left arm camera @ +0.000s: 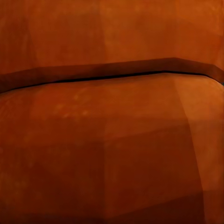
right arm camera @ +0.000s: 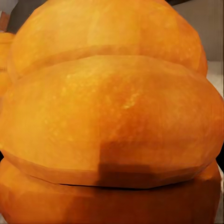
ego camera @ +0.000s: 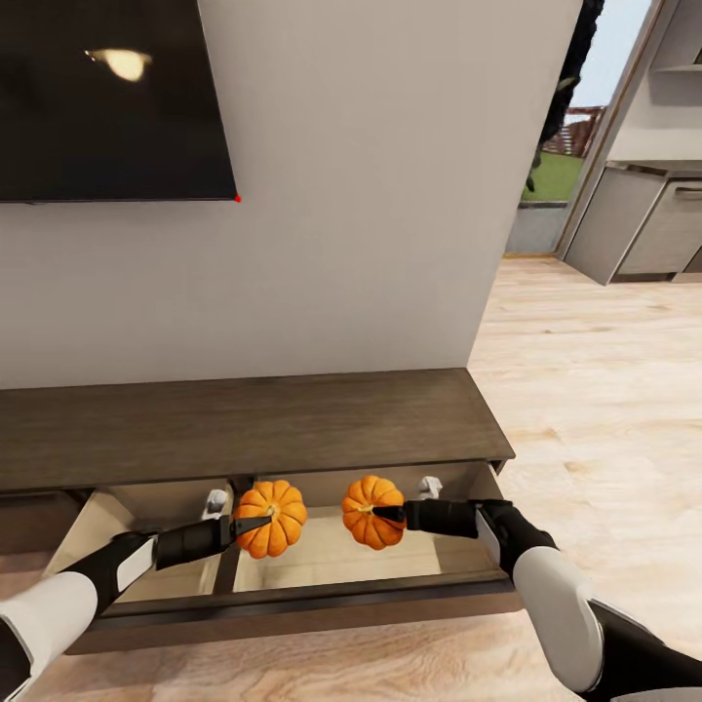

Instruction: Place each of the two pumpkins and all three candles from the living room inside a cabinet in the living room (use any cabinet), then make sure every cabinet is closed, and position the cauldron so it is next to a table in the living room.

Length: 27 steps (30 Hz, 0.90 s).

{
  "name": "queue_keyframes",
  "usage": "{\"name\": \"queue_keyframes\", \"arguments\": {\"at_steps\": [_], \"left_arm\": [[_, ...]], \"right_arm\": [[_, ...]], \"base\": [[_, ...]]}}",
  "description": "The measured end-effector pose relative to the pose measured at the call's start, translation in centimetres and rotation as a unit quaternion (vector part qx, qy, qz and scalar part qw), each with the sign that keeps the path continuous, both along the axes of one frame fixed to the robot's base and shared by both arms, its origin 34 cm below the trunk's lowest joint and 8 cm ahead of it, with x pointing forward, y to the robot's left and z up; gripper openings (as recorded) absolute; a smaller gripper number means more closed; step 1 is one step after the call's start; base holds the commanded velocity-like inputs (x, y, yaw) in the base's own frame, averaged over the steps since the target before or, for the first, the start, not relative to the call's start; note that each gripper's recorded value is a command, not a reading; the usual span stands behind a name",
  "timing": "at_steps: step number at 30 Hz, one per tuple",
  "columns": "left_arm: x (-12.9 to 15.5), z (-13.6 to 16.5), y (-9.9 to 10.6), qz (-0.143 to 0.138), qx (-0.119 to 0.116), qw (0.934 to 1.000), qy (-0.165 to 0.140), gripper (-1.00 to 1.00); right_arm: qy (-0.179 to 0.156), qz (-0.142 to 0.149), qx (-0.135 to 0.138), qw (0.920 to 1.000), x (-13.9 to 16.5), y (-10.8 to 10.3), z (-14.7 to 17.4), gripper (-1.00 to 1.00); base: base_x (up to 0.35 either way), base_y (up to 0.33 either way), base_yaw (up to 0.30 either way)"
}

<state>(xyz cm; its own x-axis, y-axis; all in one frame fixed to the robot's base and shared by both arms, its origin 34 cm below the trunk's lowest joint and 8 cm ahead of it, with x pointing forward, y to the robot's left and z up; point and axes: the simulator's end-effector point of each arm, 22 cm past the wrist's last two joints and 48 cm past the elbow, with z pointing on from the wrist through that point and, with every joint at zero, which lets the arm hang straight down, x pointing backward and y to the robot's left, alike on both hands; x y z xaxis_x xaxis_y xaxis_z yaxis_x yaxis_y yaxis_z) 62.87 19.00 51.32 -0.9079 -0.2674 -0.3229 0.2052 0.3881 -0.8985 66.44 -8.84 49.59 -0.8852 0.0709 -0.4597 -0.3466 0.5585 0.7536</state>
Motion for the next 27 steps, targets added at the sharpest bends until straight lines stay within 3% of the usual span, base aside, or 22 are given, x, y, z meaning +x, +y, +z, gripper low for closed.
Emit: {"name": "queue_keyframes", "arguments": {"at_steps": [11,13,14,23,27], "left_arm": [[0.0,1.1,-6.2,-0.017,-0.040,0.9990,-0.006,-1.00],[0.2,1.3,-6.7,-0.017,-0.040,0.9989,-0.019,-1.00],[0.7,1.1,-7.8,-0.014,-0.031,0.9985,-0.042,-1.00],[0.7,1.2,-8.4,-0.013,-0.032,0.9983,-0.046,-1.00],[0.7,1.2,-8.3,-0.013,-0.032,0.9983,-0.046,-1.00]], "right_arm": [[-0.003,-0.006,-0.007,1.0000,1.1,-0.8,1.0,-1.00],[-0.002,-0.004,-0.007,1.0000,1.1,-0.7,1.0,-1.00],[-0.001,-0.003,-0.008,1.0000,1.0,-0.7,1.0,-1.00],[0.000,-0.001,-0.008,1.0000,0.9,-0.6,1.0,-1.00],[0.006,-0.002,-0.007,1.0000,0.8,-0.6,0.9,-1.00]], "base": [[0.000,0.000,-0.136],[0.000,0.000,-0.017],[0.000,0.000,-0.002],[0.000,-0.004,0.000],[0.000,-0.201,0.000]]}}
